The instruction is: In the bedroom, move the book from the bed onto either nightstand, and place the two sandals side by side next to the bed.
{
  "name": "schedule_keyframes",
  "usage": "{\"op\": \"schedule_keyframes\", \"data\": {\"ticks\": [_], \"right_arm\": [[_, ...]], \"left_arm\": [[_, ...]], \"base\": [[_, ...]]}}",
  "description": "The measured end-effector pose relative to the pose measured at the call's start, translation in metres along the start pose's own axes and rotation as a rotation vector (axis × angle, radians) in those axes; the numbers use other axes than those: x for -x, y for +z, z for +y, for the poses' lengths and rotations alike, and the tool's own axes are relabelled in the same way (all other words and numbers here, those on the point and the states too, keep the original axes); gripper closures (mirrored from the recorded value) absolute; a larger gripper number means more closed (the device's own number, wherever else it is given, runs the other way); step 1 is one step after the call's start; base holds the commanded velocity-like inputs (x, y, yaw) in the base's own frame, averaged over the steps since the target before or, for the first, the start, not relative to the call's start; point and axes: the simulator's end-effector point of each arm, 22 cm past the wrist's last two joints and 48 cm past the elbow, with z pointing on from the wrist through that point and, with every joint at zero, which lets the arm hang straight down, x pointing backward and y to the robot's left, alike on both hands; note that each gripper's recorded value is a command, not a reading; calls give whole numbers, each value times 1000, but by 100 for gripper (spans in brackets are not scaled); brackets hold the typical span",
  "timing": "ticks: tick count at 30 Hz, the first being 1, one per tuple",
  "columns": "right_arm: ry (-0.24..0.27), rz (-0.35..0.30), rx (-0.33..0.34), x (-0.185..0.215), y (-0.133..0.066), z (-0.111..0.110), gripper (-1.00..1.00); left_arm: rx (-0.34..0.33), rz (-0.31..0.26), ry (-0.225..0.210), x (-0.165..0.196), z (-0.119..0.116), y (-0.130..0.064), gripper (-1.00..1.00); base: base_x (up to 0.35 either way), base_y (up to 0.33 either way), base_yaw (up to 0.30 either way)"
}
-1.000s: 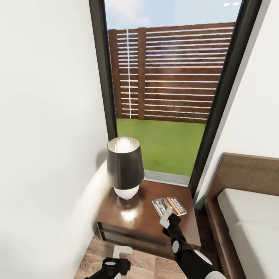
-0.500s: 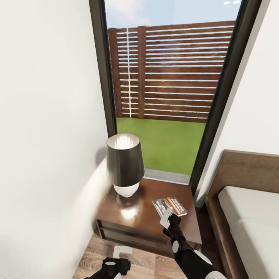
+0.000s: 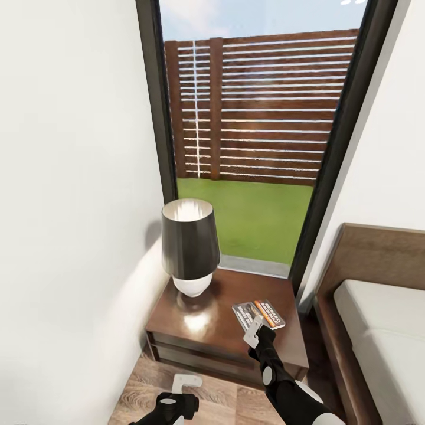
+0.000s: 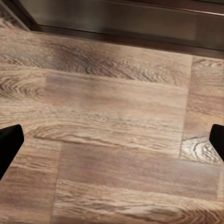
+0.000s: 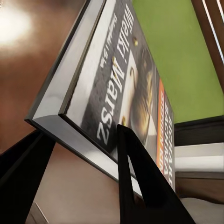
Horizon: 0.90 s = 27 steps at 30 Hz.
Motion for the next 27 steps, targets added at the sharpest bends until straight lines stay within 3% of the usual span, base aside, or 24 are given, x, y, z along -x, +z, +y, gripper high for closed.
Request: {"op": "schedule_keyframes", "data": {"ticks": [18,27], "right_arm": [[1,0,0,-18,14,28,100],[-1,-1,-1,-18,14,28,100]], "left_arm": [[0,-1,0,-20,-1,30,-100],[-1,-8,-3,-19,-2,29,-100]], "base": [[0,0,0],[23,0,0]]}}
